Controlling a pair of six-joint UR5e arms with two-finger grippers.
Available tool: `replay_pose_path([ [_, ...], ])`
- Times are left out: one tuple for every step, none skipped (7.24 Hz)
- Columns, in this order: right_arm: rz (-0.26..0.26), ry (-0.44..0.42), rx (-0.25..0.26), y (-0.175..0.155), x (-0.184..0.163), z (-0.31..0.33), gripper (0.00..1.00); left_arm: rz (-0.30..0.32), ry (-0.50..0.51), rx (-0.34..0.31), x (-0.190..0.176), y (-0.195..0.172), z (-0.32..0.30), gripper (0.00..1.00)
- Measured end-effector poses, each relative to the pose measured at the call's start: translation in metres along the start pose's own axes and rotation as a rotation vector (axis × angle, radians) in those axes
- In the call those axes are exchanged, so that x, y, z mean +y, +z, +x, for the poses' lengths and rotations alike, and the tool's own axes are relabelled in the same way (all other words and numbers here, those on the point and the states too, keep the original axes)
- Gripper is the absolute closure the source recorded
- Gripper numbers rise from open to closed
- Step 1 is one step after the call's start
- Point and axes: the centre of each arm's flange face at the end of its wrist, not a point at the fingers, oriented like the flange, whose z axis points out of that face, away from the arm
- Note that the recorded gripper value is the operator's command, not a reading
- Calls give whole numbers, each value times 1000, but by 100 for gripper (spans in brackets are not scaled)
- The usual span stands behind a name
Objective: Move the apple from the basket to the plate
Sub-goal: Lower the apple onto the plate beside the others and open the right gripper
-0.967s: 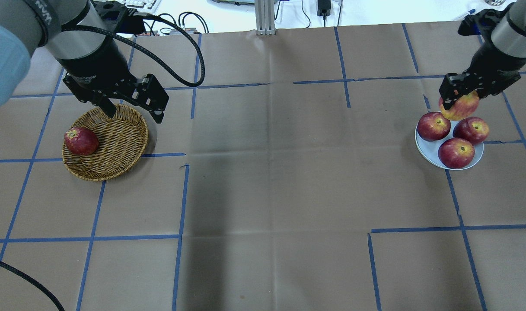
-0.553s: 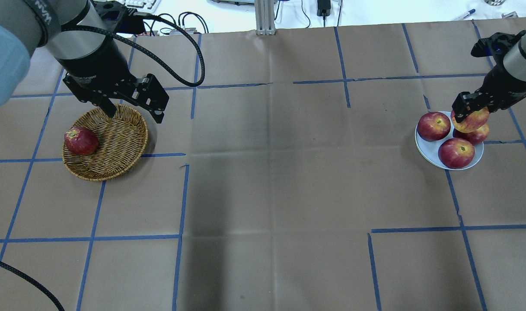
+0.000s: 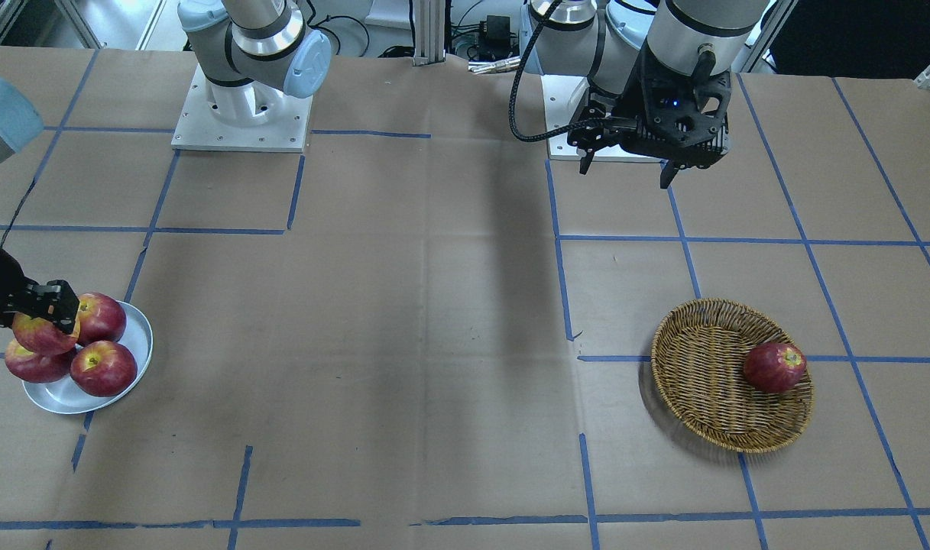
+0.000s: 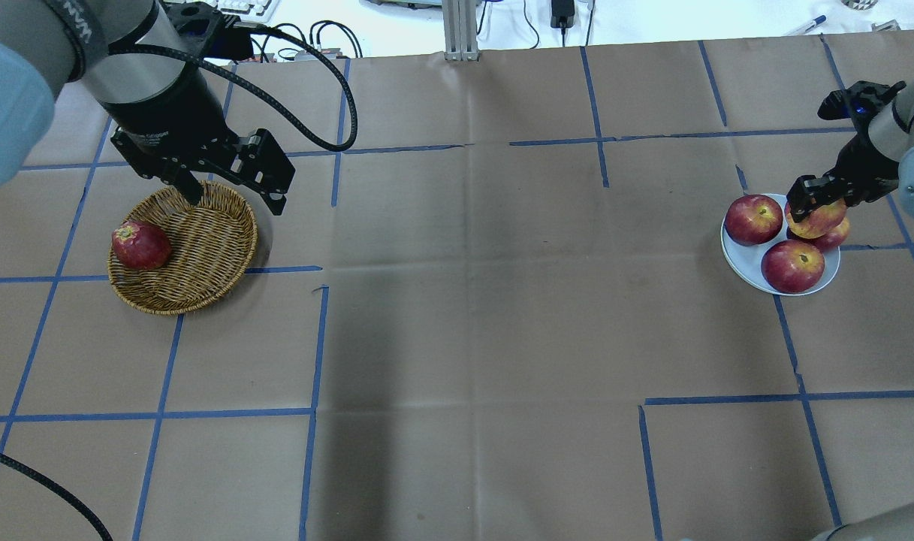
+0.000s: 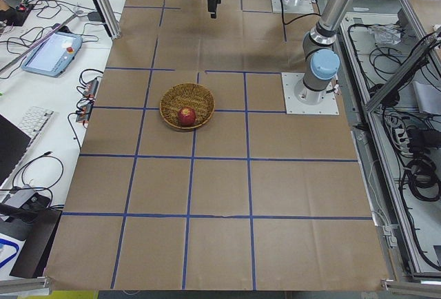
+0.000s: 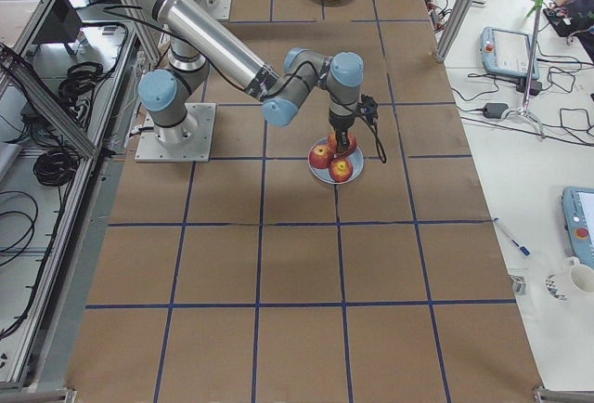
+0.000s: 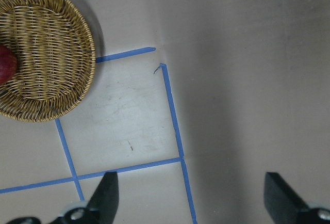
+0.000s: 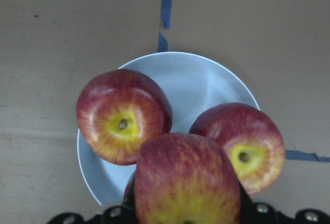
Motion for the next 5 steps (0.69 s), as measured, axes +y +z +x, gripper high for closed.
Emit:
replay_pose_path([
  [-1, 0, -2, 3, 0, 0, 44, -3, 0, 0, 0, 0, 0, 1],
  [-1, -1, -3, 3, 0, -1, 5, -4, 0, 0, 0, 1, 0, 1],
  [-3, -2, -5, 3, 0, -2, 0, -4, 0, 0, 0, 1, 1, 1],
  [-9, -2, -5, 3, 0, -3, 0, -4, 0, 0, 0, 1, 1, 1],
  [-16, -1, -5, 1, 1, -2, 0, -4, 0, 0, 0, 0, 1, 1],
])
